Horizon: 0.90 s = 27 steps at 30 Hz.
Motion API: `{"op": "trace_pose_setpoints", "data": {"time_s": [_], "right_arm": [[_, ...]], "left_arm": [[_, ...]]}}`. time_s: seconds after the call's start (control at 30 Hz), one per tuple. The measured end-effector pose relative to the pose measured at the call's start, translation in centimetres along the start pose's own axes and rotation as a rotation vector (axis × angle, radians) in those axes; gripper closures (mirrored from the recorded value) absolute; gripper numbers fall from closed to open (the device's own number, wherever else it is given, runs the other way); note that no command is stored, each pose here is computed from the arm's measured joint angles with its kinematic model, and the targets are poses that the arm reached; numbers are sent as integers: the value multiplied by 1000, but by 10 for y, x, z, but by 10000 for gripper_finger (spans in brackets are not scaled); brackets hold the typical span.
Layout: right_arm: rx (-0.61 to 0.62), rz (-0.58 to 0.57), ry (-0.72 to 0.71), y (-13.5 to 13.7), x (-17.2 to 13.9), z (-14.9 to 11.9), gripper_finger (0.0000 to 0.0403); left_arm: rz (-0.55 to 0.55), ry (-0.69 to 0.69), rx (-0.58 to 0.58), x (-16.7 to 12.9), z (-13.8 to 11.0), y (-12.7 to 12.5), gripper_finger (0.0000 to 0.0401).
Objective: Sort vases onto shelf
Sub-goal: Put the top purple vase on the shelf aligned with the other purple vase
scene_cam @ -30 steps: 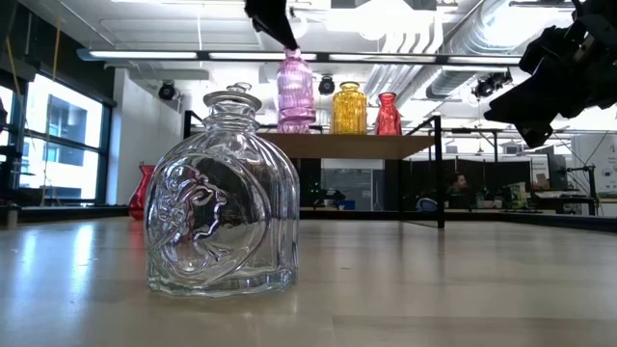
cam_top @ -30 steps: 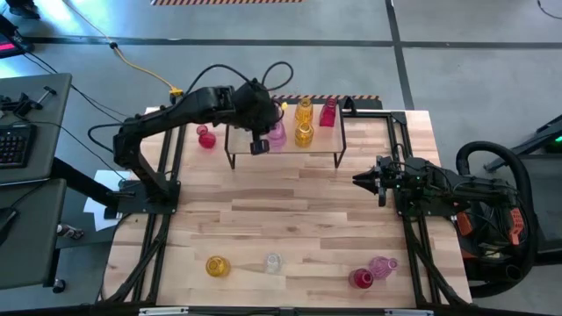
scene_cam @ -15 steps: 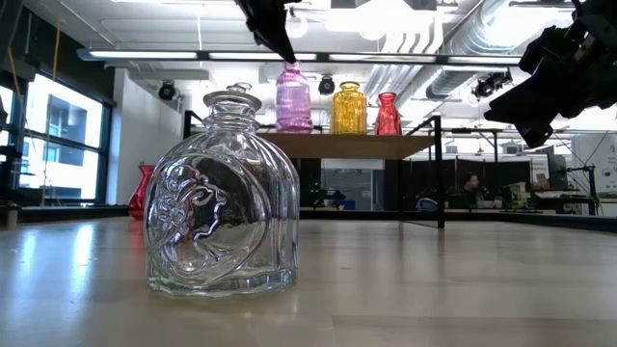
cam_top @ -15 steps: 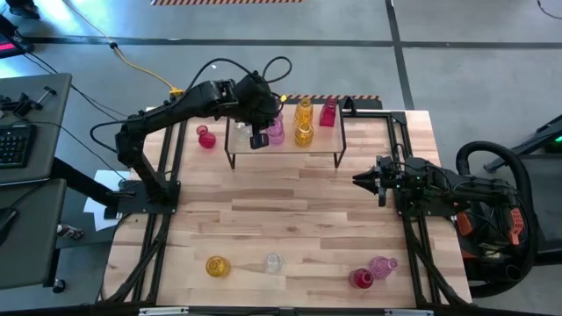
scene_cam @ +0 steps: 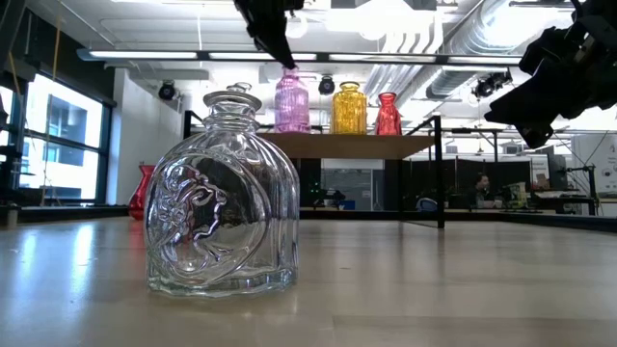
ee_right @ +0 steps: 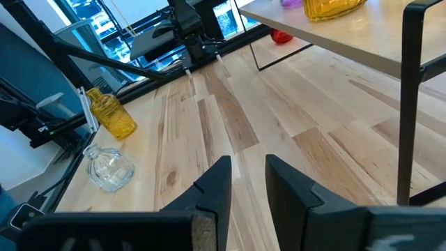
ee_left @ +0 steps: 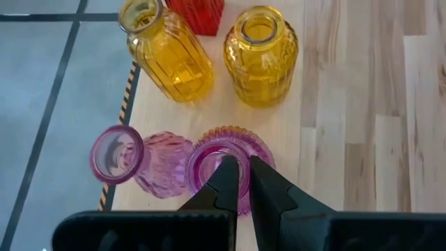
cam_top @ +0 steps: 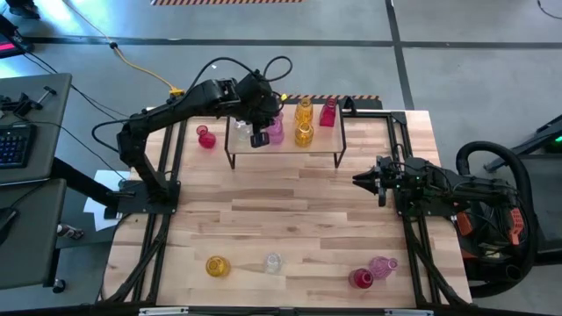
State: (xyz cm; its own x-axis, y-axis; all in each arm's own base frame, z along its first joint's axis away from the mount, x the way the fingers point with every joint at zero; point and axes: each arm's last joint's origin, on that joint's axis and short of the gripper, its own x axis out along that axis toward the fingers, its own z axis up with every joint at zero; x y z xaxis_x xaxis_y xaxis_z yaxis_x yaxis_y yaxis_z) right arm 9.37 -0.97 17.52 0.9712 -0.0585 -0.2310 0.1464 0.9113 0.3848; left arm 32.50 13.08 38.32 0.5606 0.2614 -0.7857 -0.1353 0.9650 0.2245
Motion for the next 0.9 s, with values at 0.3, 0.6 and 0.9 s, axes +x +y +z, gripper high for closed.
{"op": "trace_pose_setpoints", "data": {"time_s": [0.3, 0.6, 0.9], "right_arm": [[0, 0, 0, 0, 0, 0, 334], [0, 0, 0, 0, 0, 0, 334], [0, 0, 0, 0, 0, 0, 334]], "left_arm": [[1, -2, 0, 0, 0, 0, 383], [-2, 4, -9, 8, 2, 1, 378], [-9, 6, -21, 10, 2, 1, 377]]}}
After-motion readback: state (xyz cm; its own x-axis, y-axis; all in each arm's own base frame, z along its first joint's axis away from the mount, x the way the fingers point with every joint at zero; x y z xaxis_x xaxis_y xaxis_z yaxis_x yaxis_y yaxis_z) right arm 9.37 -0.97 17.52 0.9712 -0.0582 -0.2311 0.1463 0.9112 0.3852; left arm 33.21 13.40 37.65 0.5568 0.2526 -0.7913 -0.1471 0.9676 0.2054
